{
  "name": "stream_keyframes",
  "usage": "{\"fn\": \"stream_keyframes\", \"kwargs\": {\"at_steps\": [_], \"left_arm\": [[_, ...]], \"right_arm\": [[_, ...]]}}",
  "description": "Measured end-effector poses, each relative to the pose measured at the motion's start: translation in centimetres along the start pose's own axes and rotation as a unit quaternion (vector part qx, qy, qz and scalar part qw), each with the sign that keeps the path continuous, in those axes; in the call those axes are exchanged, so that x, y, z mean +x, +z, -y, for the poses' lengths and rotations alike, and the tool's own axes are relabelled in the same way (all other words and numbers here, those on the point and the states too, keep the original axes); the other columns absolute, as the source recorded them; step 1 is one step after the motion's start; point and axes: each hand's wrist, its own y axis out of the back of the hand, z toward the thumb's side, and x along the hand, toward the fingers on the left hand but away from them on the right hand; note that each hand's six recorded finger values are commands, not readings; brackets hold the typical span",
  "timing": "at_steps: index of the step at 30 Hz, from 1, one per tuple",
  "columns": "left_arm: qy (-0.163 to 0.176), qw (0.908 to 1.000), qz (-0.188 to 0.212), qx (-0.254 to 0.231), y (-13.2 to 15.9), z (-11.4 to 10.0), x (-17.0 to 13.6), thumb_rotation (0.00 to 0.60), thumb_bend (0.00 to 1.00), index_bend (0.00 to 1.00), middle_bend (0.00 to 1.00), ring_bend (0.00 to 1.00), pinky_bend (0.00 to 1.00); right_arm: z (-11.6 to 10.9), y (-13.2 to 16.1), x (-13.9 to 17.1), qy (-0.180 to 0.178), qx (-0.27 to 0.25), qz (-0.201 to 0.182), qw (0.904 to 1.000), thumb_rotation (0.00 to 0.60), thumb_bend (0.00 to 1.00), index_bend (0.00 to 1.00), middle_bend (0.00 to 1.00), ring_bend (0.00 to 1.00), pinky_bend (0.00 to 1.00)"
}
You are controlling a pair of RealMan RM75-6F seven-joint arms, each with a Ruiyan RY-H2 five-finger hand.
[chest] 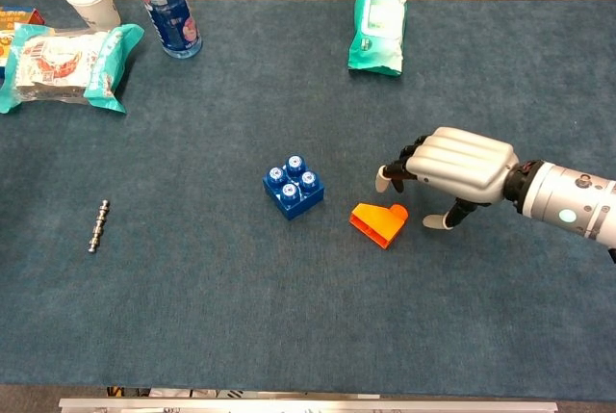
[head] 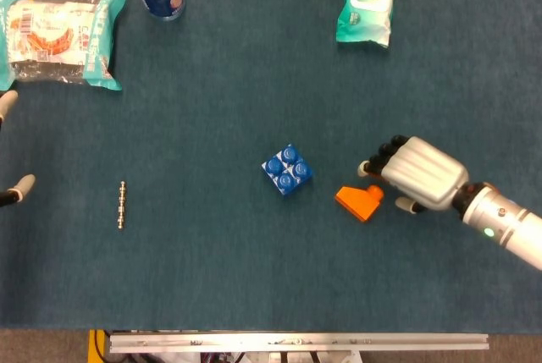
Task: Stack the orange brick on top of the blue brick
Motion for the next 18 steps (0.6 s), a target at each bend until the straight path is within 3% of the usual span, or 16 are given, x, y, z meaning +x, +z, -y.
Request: {"fn": "stream_keyframes", "kwargs": {"at_steps": [18], "left_arm": [[-0.001,1.0,0.001,-0.008,-0.1,-0.1,-0.2,0.6,0.15,0.1,0.15,0.16,0.1]], "right_arm": [[1.1,0.5,-1.4,0.021,0.017,-0.006,0.9996,0.6,0.21,0.45,0.42,0.33,0.34]]}}
